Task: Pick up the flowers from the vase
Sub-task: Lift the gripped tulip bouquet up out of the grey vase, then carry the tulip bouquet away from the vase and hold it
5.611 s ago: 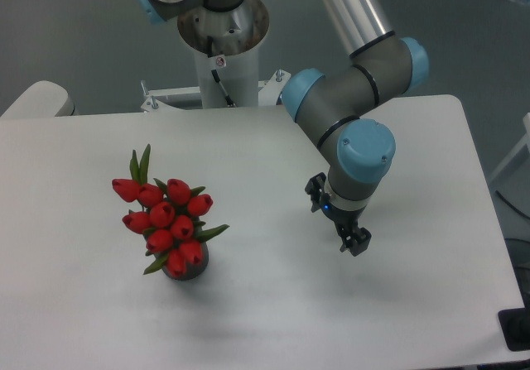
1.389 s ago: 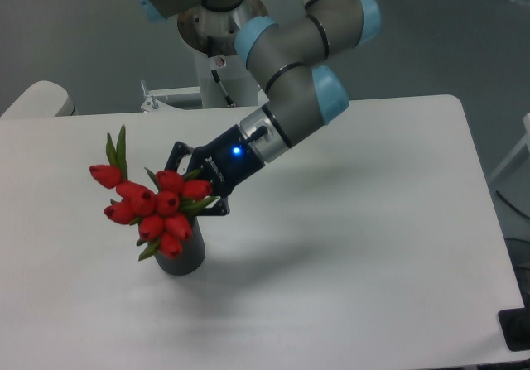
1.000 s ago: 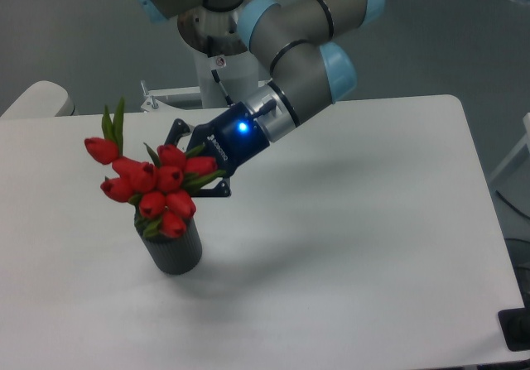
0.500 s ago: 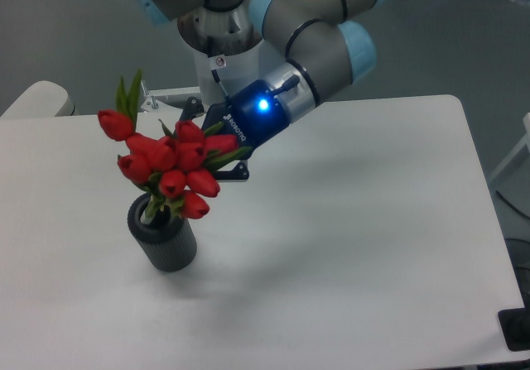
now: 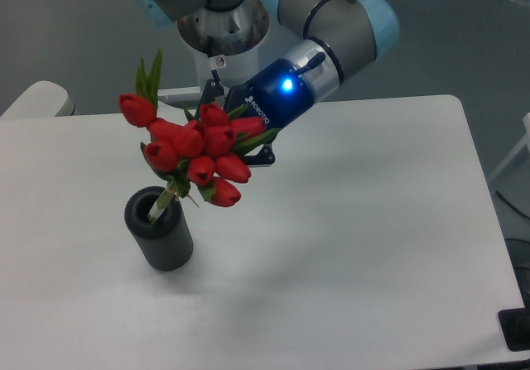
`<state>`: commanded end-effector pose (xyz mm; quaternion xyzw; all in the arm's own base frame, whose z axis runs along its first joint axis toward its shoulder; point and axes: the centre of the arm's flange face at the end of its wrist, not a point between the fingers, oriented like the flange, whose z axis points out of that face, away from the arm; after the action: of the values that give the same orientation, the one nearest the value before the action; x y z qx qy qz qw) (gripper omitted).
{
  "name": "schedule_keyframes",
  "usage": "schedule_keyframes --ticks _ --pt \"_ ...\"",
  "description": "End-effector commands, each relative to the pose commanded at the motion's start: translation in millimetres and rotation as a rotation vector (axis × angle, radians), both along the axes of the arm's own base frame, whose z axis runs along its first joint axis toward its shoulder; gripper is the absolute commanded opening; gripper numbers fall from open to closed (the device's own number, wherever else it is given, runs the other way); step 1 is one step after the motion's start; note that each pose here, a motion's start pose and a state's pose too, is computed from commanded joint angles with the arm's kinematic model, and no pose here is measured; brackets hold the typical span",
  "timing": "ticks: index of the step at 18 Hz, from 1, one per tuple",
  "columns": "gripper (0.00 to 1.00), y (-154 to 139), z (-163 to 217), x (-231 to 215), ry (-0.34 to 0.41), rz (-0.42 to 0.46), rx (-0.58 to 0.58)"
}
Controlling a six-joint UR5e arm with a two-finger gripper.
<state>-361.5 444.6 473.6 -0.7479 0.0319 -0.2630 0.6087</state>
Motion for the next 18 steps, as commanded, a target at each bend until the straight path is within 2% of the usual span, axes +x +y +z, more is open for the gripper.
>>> schedule_keyframes --ticks 4,6,8,11,15,18 --pt "0.04 -10.4 16.7 -17.4 -0.019 0.039 -0.010" --pt "0.04 -23.4 29.7 -36.1 0.023 0.077 0.002" --pt "0.04 -23.2 33.6 -49.9 0.052 0.088 0.004" --pt "0.04 -19.7 35.9 -68.9 0.139 0.113 -0.041" --pt "0.04 -12.5 15.9 -96.6 0.246 0.142 -0.164" --pt "0.03 -11.5 -8.8 -113.0 0.271 0.148 -0.226"
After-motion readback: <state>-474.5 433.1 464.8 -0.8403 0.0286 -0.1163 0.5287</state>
